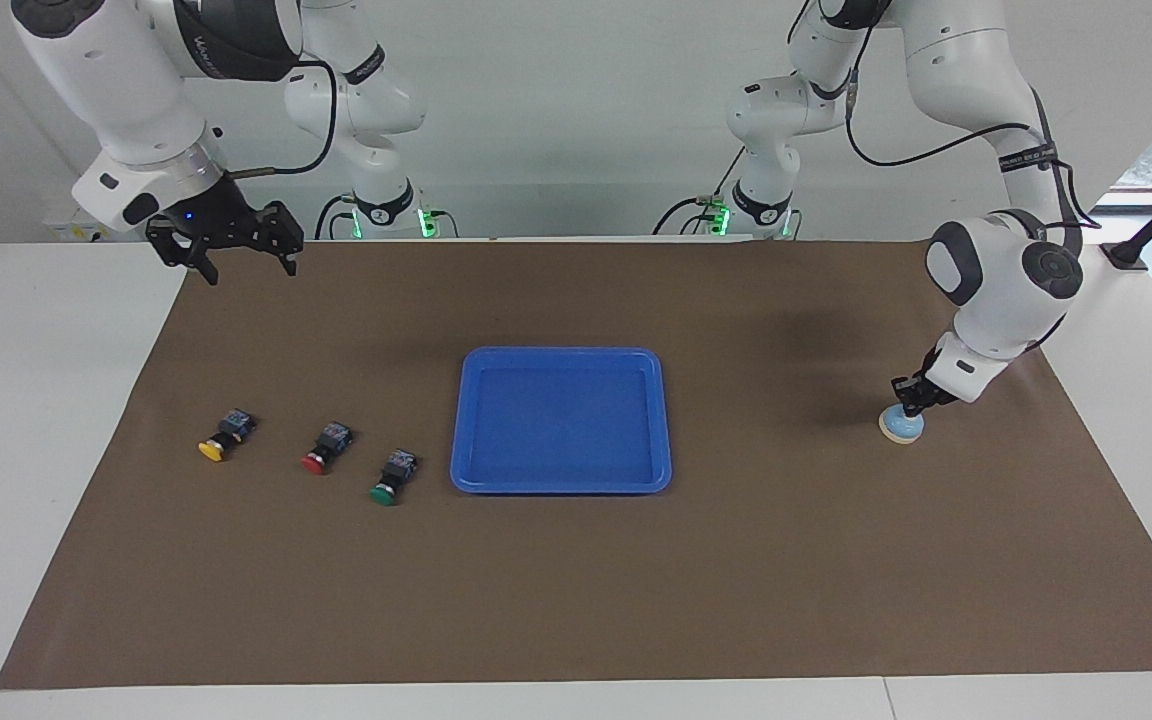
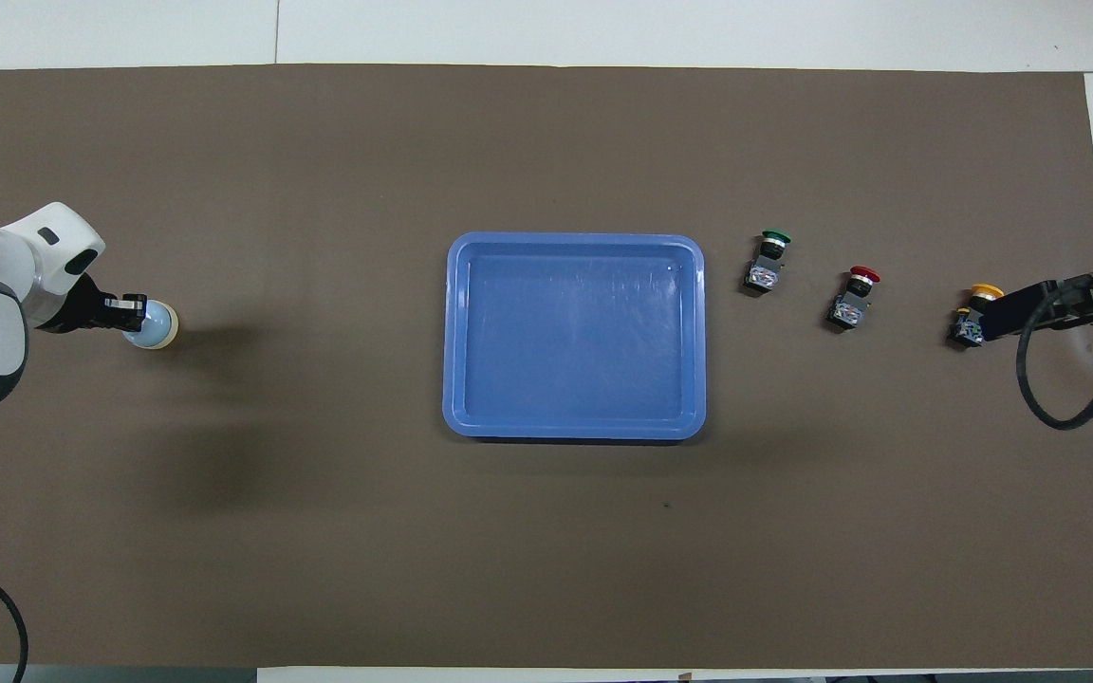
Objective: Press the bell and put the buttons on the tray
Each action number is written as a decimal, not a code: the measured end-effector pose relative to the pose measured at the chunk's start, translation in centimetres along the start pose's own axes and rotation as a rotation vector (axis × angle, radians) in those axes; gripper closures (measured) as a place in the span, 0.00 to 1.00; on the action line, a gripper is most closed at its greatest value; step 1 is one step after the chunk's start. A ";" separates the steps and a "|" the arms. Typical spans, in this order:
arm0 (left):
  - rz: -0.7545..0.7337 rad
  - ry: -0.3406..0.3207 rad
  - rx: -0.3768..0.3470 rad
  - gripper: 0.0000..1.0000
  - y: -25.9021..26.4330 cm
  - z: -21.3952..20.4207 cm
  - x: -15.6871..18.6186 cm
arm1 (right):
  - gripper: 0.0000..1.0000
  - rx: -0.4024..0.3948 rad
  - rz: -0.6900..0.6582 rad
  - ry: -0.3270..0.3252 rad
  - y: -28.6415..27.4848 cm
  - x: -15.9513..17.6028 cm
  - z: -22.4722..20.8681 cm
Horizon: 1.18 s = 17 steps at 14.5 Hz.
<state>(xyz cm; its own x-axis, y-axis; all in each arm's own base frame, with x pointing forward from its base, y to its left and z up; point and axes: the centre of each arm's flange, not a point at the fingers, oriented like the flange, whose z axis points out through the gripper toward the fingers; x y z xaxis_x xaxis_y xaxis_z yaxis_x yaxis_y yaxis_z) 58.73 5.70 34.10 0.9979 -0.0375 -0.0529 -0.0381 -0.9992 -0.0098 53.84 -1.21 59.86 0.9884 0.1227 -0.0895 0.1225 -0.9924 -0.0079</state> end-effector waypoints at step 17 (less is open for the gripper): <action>0.073 -0.114 0.011 0.00 5.1 -21.6 -4.9 | 0.00 0.000 0.000 0.000 0.0 0.0 0.0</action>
<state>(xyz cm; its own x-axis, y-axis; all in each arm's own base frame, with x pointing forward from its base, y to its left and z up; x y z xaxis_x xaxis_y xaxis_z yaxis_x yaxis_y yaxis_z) 54.80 0.52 55.89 0.9801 -0.1079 -0.1668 -0.1115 -0.9937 -0.0123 53.84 -1.21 59.86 0.9884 0.1227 -0.0895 0.1225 -0.9924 -0.0079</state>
